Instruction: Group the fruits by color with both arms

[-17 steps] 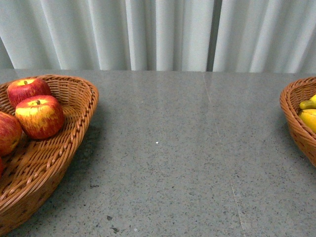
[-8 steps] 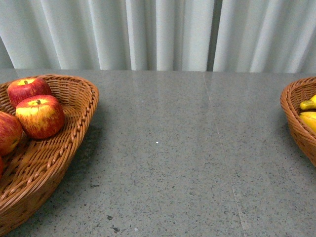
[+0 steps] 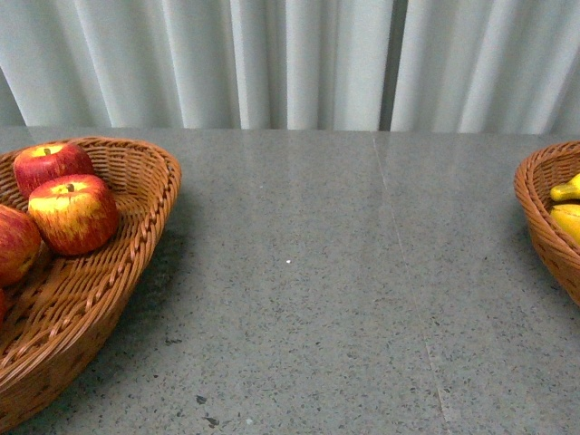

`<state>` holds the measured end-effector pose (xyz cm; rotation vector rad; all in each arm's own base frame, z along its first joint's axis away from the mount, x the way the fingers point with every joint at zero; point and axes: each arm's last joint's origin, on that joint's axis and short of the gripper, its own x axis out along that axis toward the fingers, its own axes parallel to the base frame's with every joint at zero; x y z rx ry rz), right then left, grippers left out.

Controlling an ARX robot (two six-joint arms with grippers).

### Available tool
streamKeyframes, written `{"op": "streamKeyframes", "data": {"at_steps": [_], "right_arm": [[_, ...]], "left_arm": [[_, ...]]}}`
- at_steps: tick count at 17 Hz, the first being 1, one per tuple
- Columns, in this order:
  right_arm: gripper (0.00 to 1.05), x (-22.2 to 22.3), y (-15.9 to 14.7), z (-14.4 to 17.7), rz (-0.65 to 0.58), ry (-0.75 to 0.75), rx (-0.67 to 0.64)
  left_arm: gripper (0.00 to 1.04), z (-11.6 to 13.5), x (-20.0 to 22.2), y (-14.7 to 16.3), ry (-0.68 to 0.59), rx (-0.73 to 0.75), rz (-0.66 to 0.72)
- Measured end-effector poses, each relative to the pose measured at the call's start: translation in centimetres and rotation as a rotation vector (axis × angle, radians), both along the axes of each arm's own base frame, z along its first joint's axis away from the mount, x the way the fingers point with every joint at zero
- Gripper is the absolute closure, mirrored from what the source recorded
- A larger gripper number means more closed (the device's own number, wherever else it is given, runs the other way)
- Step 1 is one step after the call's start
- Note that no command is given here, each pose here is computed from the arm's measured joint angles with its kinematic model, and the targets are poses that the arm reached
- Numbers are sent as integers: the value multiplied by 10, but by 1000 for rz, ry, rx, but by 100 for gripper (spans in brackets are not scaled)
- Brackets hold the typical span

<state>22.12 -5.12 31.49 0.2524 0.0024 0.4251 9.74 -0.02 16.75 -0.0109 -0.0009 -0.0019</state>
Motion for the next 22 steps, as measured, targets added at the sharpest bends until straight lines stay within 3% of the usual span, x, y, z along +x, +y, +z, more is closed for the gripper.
{"op": "streamKeyframes", "data": {"at_steps": [2, 5, 10, 22], "right_arm": [[20, -21, 22, -2, -157, 23, -58], [55, -71, 47, -36, -404, 52, -216], [104, -98, 51, -72, -424, -10, -242], [103, -112, 51, -125, -424, -7, -245]], "left_arm": [[7, 0, 0, 0, 0, 0, 0], [7, 0, 0, 0, 0, 0, 0], [7, 0, 0, 0, 0, 0, 0], [7, 0, 0, 0, 0, 0, 0]]}}
